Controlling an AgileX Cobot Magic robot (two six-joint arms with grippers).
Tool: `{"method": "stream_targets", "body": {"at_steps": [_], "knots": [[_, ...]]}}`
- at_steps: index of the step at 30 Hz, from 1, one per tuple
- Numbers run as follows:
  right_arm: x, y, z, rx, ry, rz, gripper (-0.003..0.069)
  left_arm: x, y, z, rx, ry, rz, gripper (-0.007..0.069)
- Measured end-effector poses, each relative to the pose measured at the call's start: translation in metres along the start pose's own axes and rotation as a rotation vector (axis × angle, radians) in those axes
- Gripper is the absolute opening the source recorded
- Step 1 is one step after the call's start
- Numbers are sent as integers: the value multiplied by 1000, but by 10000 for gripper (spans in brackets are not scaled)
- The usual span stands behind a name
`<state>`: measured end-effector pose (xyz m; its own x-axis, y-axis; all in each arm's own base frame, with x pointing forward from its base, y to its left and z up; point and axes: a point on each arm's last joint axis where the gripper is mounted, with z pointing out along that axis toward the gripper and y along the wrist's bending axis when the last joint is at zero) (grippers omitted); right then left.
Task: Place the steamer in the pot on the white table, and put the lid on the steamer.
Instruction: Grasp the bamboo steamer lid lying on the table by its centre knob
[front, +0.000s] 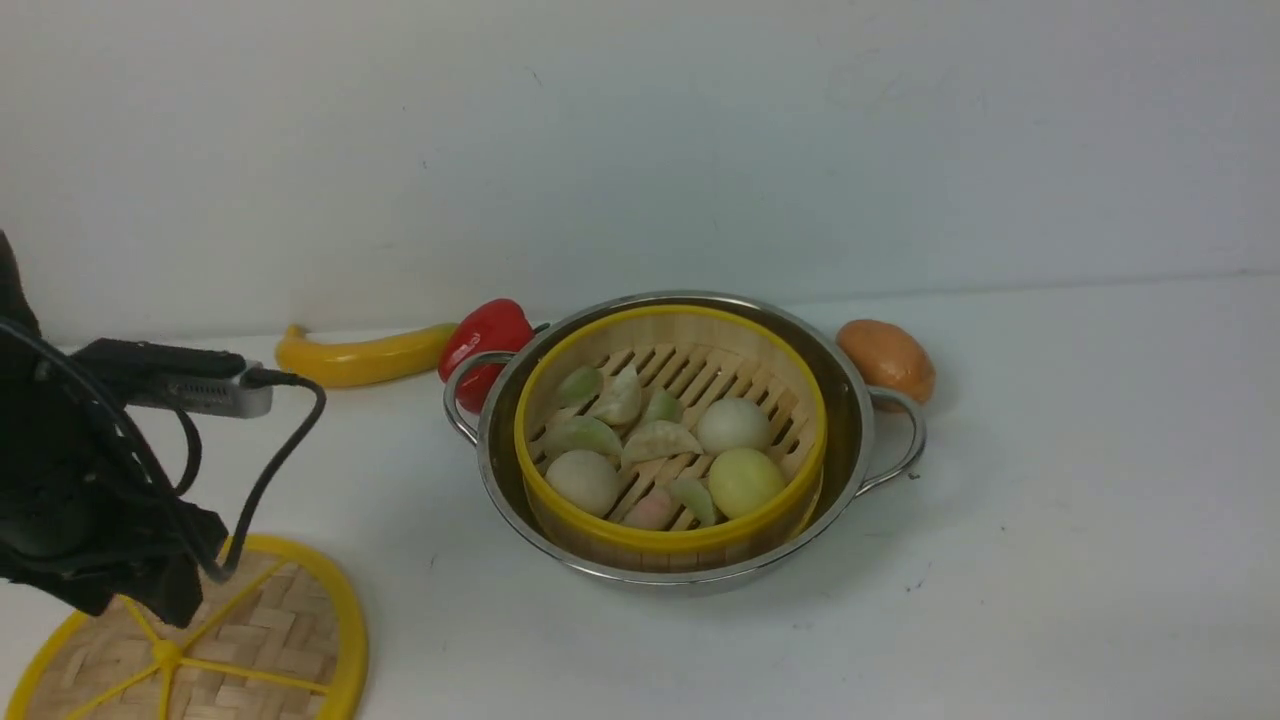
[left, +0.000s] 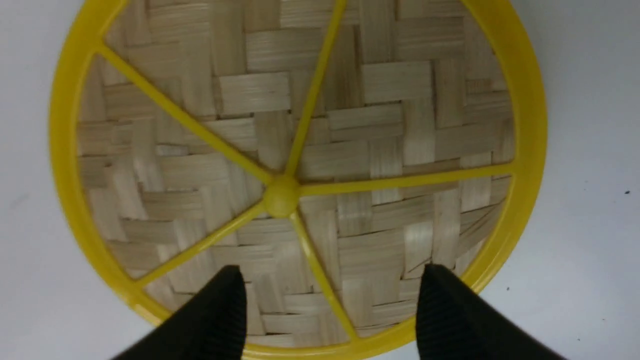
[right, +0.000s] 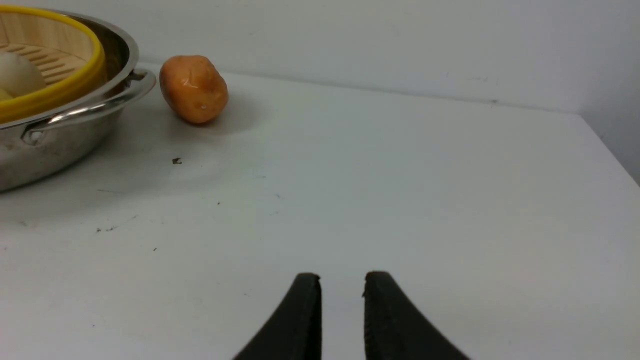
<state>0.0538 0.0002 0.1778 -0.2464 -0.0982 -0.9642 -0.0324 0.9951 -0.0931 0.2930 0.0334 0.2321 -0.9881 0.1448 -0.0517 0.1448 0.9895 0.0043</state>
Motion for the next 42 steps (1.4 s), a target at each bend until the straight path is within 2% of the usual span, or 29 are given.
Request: {"method": "stream_targets", "body": {"at_steps": [8, 26, 32, 38, 42], "knots": [[0, 0, 0, 0, 0, 0, 130, -7, 11, 37, 18, 110, -59, 421], [0, 0, 0, 0, -1, 0, 146, -12, 17, 54, -11, 130, -83, 415], [0, 0, 0, 0, -1, 0, 150, -14, 17, 54, -15, 112, -83, 353], [0, 0, 0, 0, -1, 0, 158, -14, 17, 54, -15, 111, -83, 248], [0, 0, 0, 0, -1, 0, 161, -14, 18, 54, -15, 111, -83, 223]]}}
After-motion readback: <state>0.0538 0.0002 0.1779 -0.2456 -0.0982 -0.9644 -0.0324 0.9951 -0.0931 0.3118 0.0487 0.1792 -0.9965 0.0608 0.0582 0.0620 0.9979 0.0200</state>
